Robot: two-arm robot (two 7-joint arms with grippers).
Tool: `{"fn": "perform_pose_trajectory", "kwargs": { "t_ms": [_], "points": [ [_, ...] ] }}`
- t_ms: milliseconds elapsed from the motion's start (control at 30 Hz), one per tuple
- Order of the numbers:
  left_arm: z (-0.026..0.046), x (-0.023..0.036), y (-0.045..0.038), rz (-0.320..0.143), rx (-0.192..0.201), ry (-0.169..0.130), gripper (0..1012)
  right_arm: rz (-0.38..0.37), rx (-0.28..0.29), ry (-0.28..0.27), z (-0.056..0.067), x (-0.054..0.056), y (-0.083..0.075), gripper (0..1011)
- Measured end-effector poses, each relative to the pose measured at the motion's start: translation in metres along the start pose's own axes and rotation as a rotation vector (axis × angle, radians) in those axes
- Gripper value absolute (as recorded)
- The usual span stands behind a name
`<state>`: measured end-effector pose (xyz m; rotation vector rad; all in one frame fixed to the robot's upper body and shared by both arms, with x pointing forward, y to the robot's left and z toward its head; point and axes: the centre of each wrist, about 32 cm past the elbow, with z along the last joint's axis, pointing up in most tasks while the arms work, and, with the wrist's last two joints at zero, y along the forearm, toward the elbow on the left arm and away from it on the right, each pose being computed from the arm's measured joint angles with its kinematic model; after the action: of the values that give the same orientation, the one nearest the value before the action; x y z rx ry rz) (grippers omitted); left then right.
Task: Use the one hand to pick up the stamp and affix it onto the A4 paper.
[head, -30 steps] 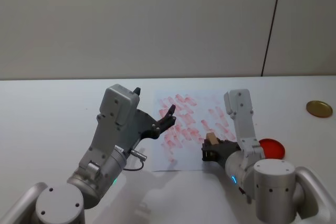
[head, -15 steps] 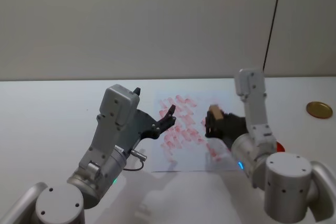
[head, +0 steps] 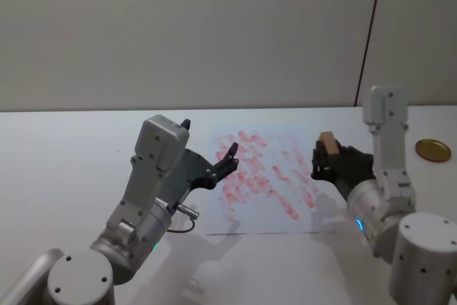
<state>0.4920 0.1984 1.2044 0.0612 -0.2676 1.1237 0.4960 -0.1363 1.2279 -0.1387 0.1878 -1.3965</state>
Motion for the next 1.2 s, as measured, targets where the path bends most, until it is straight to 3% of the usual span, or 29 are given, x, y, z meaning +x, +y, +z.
{"fn": "perform_pose_trajectory", "kwargs": {
  "t_ms": [533,1200],
  "points": [
    [0.0000,0.0000,0.0000,0.000,0.000,0.000,993,-0.114,-0.103,0.023,-0.020,0.027,-0.010,220],
    [0.0000,0.0000,0.0000,0.000,0.000,0.000,993,-0.168,-0.185,0.026,-0.039,0.043,0.008,233]
  ]
}}
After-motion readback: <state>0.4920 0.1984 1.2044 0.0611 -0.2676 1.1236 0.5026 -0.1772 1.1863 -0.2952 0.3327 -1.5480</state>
